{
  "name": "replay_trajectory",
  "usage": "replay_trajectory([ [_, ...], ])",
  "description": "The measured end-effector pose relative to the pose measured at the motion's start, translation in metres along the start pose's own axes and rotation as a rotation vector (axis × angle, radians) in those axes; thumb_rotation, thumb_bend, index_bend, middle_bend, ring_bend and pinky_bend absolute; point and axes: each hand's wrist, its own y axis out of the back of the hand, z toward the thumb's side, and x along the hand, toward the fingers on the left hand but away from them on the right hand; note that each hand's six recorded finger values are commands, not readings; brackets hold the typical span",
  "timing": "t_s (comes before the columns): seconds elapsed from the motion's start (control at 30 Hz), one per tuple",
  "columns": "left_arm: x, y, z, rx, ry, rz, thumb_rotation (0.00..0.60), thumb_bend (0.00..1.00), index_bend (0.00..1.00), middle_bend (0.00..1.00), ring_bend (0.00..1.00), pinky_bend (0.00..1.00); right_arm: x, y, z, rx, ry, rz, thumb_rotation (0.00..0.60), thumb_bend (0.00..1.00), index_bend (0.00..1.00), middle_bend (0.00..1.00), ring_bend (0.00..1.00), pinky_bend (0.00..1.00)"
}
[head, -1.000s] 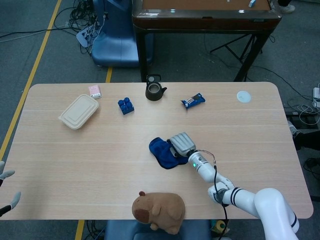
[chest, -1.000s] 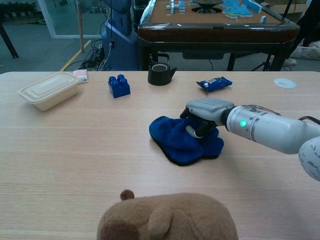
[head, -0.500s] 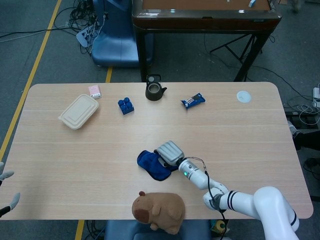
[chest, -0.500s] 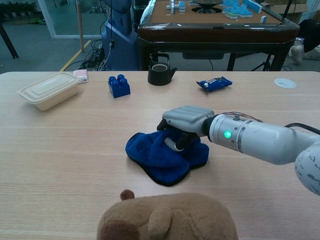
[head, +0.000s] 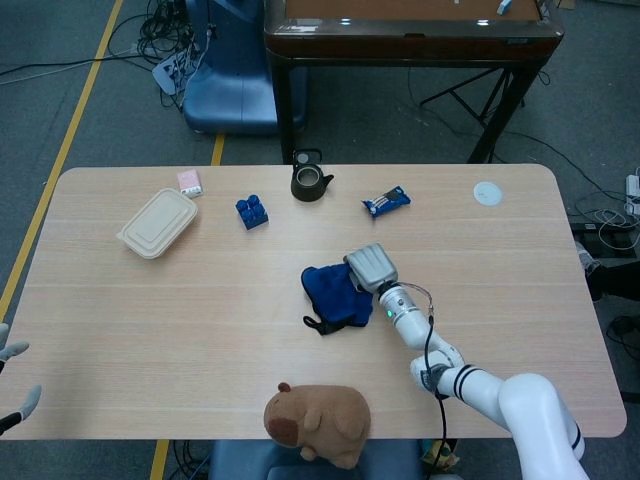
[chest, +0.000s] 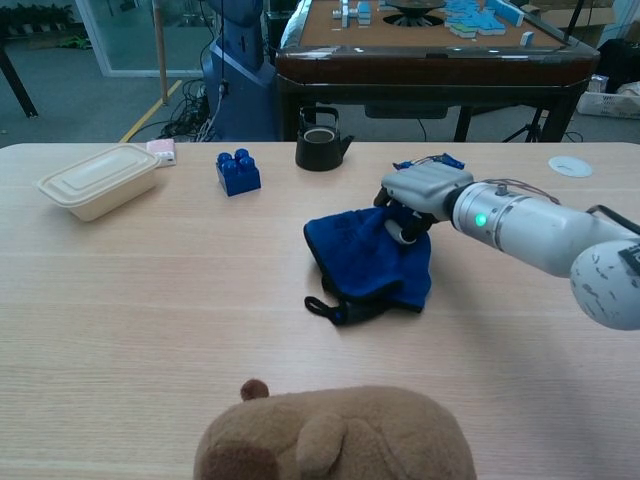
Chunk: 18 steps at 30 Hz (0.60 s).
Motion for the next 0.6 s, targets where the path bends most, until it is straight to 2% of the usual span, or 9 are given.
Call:
replay_trajectory([
  [0.13,0.0,0.0,0.0,-0.001,-0.001,0.0,0.6,0.28,0.26,0.09,0.06,0.06,-0.007,0.02,-0.031,-0.005,-0.097,-0.053,0.6,0.66,0.65,0.65,0.57,0.71],
  [0.27,0.001,-0.001,0.0,-0.002,-0.002,-0.003,0.6,0.28,0.26,0.09,0.06,0.06,-0.009,0.032,-0.046,-0.042,-0.149,-0.082,0.6,0.66,0.65,0.65,0.57,0.71],
  [0.43,0.002,-0.002,0.001,-0.002,-0.006,-0.004,0.6,0.28,0.26,0.09,0.06,0.06,-0.007,0.025,-0.035,-0.075,-0.122,-0.055,0.6,0.66,0.65,0.65,0.57,0.71],
  [0.6,0.001,0.0,0.001,-0.001,-0.007,-0.002,0.6,0.28,0.26,0.09,0.06,0.06,0.001,0.001,0.003,-0.109,-0.022,0.018,0.6,0.66,0.65,0.65,0.57,0.71],
])
